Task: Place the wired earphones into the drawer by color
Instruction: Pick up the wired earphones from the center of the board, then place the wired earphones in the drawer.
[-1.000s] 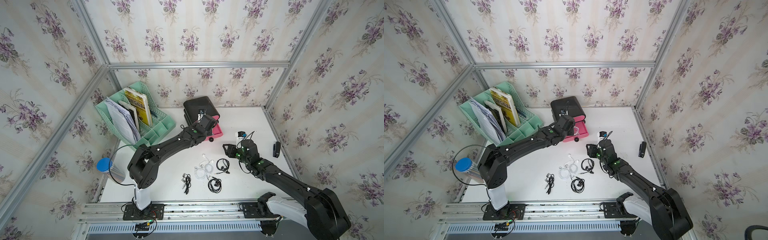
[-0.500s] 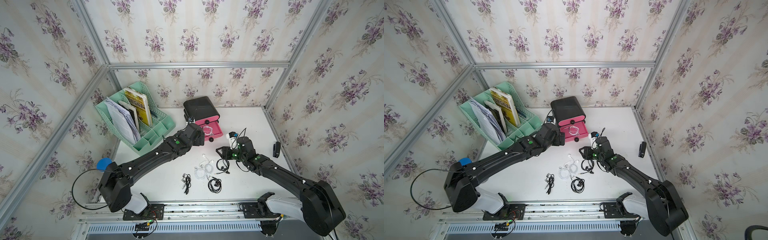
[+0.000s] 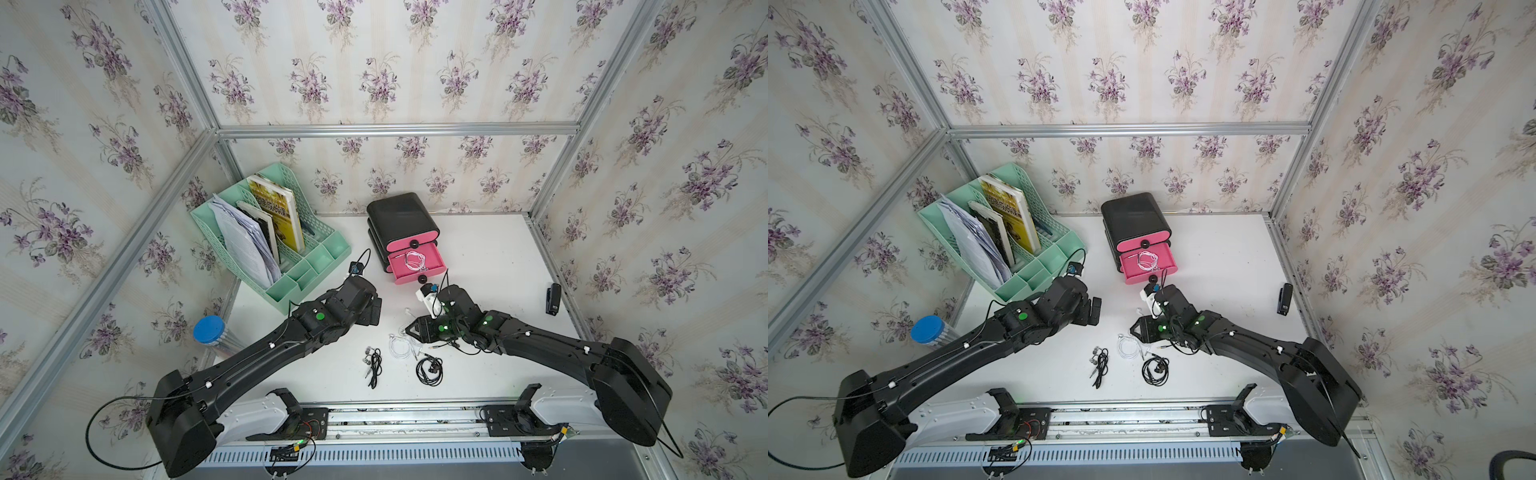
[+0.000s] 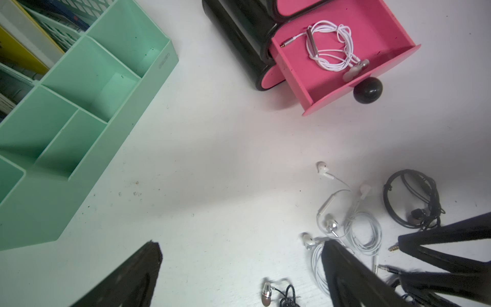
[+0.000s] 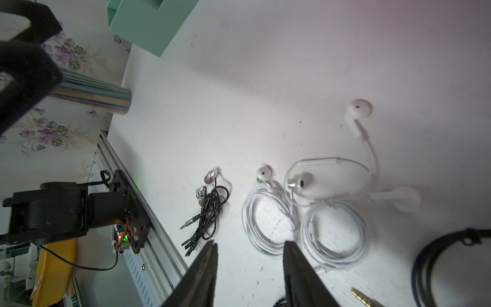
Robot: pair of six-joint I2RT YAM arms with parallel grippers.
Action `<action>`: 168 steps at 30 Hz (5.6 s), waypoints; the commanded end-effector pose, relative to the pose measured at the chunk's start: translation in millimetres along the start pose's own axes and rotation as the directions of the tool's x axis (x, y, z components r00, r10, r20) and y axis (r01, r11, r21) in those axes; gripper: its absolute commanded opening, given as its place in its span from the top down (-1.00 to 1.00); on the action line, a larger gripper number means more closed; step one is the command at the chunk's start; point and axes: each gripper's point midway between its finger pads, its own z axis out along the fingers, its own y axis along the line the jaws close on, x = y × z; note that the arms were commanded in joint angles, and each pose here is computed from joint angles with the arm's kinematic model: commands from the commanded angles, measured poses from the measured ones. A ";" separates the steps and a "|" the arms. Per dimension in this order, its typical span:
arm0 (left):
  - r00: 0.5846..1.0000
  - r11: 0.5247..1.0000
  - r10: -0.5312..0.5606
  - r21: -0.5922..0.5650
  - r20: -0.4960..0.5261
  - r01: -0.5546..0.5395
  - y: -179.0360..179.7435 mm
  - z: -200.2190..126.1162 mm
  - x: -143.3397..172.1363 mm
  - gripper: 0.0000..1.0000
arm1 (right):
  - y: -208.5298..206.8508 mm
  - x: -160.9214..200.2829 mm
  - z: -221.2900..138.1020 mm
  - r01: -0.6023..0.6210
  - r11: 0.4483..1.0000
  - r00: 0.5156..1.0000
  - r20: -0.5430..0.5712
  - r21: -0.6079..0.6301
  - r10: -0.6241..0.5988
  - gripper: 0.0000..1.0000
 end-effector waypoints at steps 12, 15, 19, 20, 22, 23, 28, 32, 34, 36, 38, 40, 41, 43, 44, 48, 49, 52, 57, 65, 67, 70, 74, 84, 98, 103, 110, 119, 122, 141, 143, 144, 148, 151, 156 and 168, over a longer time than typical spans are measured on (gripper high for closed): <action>0.967 0.986 0.068 0.163 -0.244 -0.028 -27.5 10.5 59.4 -0.98 | -2.6 8.7 25.0 0.108 0.990 0.989 -0.108 0.089 -0.098 0.21; 0.969 0.991 0.051 0.132 -0.242 -0.019 -20.3 9.1 61.3 -0.97 | -2.8 12.5 33.4 0.143 0.984 0.980 -0.150 0.103 -0.127 0.27; 0.970 0.994 0.041 0.106 -0.238 -0.016 -13.0 6.5 62.8 -0.97 | -7.1 17.9 43.4 0.185 0.974 0.967 -0.203 0.134 -0.155 0.31; 0.970 0.995 0.040 0.100 -0.239 -0.016 -11.7 6.2 63.4 -0.97 | -9.6 18.4 45.2 0.196 0.969 0.963 -0.213 0.150 -0.162 0.31; 0.970 0.996 0.039 0.092 -0.240 -0.017 -9.4 6.3 65.0 -0.97 | -14.6 17.9 47.9 0.215 0.960 0.959 -0.224 0.179 -0.173 0.33; 0.970 0.996 0.039 0.091 -0.239 -0.017 -9.0 6.4 65.3 -0.98 | -16.2 17.6 49.2 0.226 0.955 0.957 -0.227 0.192 -0.181 0.33; 0.969 0.997 0.036 0.080 -0.244 -0.017 -6.7 7.8 68.6 -0.97 | -25.0 19.7 55.6 0.256 0.939 0.946 -0.259 0.229 -0.194 0.34; 0.968 0.997 0.034 0.075 -0.247 -0.016 -5.2 8.6 70.7 -0.97 | -30.8 23.0 58.4 0.271 0.929 0.938 -0.284 0.253 -0.197 0.36; 0.968 0.997 0.035 0.074 -0.247 -0.017 -4.7 8.5 71.1 -0.98 | -32.8 24.5 58.7 0.278 0.924 0.936 -0.291 0.264 -0.198 0.36; 0.968 0.997 0.034 0.071 -0.248 -0.017 -4.1 8.7 72.0 -0.97 | -34.8 25.6 58.8 0.282 0.919 0.934 -0.297 0.275 -0.198 0.37; 0.969 0.997 0.034 0.071 -0.246 -0.017 -4.2 9.2 71.7 -0.97 | -35.9 27.0 58.9 0.287 0.915 0.931 -0.306 0.282 -0.198 0.36; 0.968 0.997 0.035 0.070 -0.248 -0.018 -3.9 9.6 72.6 -0.98 | -37.3 29.6 59.6 0.295 0.911 0.927 -0.316 0.287 -0.201 0.37; 0.968 0.997 0.034 0.070 -0.247 -0.017 -4.1 10.0 72.4 -0.97 | -37.8 30.4 60.0 0.298 0.910 0.926 -0.320 0.289 -0.202 0.37; 0.968 0.997 0.035 0.069 -0.249 -0.018 -4.0 10.4 73.1 -0.98 | -39.2 31.9 61.4 0.302 0.907 0.923 -0.328 0.293 -0.201 0.40; 0.967 0.997 0.036 0.068 -0.251 -0.019 -3.9 10.6 73.5 -0.98 | -40.0 32.8 61.7 0.305 0.905 0.921 -0.334 0.296 -0.201 0.41; 0.968 0.998 0.034 0.065 -0.248 -0.018 -2.8 10.1 73.4 -0.98 | -41.5 35.2 63.2 0.319 0.897 0.915 -0.347 0.305 -0.206 0.50; 0.968 0.998 0.033 0.065 -0.247 -0.018 -2.8 10.1 73.3 -0.98 | -41.3 35.7 63.6 0.320 0.897 0.914 -0.350 0.305 -0.207 0.54; 0.968 0.998 0.035 0.062 -0.249 -0.020 -2.2 10.4 74.0 -0.98 | -40.7 34.3 63.9 0.322 0.896 0.914 -0.346 0.305 -0.211 0.71; 0.968 0.998 0.035 0.056 -0.248 -0.022 -0.9 10.4 74.1 -0.98 | -35.1 27.3 62.0 0.321 0.898 0.920 -0.322 0.300 -0.222 0.85; 0.969 0.998 0.036 0.055 -0.244 -0.023 -0.7 9.7 72.9 -0.97 | -16.4 7.6 54.4 0.314 0.909 0.936 -0.250 0.273 -0.248 0.94; 0.969 0.998 0.036 0.052 -0.243 -0.024 0.4 9.3 72.6 -0.97 | -10.7 1.3 50.8 0.312 0.912 0.940 -0.227 0.267 -0.255 0.96; 0.970 0.998 0.036 0.049 -0.240 -0.025 0.9 8.3 71.7 -0.98 | -4.6 -8.1 45.1 0.308 0.913 0.946 -0.191 0.269 -0.263 0.98; 0.971 0.999 0.036 0.042 -0.236 -0.027 2.8 6.9 70.7 -0.97 | 1.4 -19.6 36.1 0.306 0.910 0.951 -0.146 0.281 -0.274 1.00; 0.979 1.000 0.012 -0.019 -0.205 -0.016 16.9 1.1 66.8 -0.98 | 16.6 -52.4 11.1 0.297 0.900 0.952 -0.025 0.319 -0.306 1.00; 0.982 1.000 0.008 -0.017 -0.191 -0.011 17.8 0.0 65.8 -0.98 | 32.8 -80.9 -20.4 0.270 0.901 0.941 0.103 0.340 -0.321 1.00; 0.983 0.999 0.027 0.033 -0.182 -0.022 8.5 -0.5 61.7 -0.97 | 34.4 -73.0 -16.5 0.268 0.917 0.951 0.068 0.295 -0.300 1.00; 0.995 0.942 0.051 0.336 -0.081 -0.021 -37.5 -20.3 39.9 -0.98 | 24.7 -62.9 -11.4 0.255 0.920 0.957 0.057 0.296 -0.284 1.00; 0.997 0.873 -0.028 0.484 -0.068 0.058 -51.1 -38.7 22.4 -0.98 | 24.9 -60.8 -9.1 0.232 0.935 0.959 0.096 0.269 -0.265 1.00; 0.995 0.851 -0.044 0.518 -0.094 0.086 -58.7 -33.5 20.8 -0.91 | 25.9 -60.2 -9.7 0.228 0.939 0.958 0.113 0.256 -0.263 1.00; 0.977 0.812 -0.053 0.560 -0.208 0.163 -85.1 4.8 22.4 -0.15 | 27.8 -54.1 -6.3 0.215 0.953 0.960 0.132 0.211 -0.246 1.00; 0.974 0.816 -0.050 0.553 -0.220 0.166 -84.8 7.5 25.3 -0.12 | 27.8 -54.1 -6.5 0.214 0.954 0.961 0.133 0.211 -0.245 1.00; 0.974 0.817 -0.049 0.552 -0.221 0.167 -84.7 8.0 25.6 -0.04 | 28.2 -54.5 -7.0 0.214 0.954 0.960 0.135 0.210 -0.245 1.00; 0.975 0.826 -0.057 0.538 -0.216 0.168 -81.8 7.7 24.3 -0.25 | 25.4 -56.2 -8.9 0.208 0.951 0.960 0.141 0.229 -0.244 1.00; 0.980 0.852 -0.073 0.500 -0.185 0.158 -71.9 4.1 19.0 -0.61 | 22.4 -60.3 -12.8 0.198 0.946 0.958 0.153 0.257 -0.242 1.00; 0.986 0.878 -0.104 0.454 -0.127 0.151 -55.7 -6.8 10.2 -0.91 | 15.5 -75.9 -27.1 0.172 0.929 0.949 0.198 0.328 -0.246 1.00; 0.983 0.921 -0.168 0.343 -0.069 0.181 -19.0 -18.3 13.4 -0.98 | -16.8 -149.3 -88.1 0.008 0.907 0.879 0.430 0.421 -0.208 1.00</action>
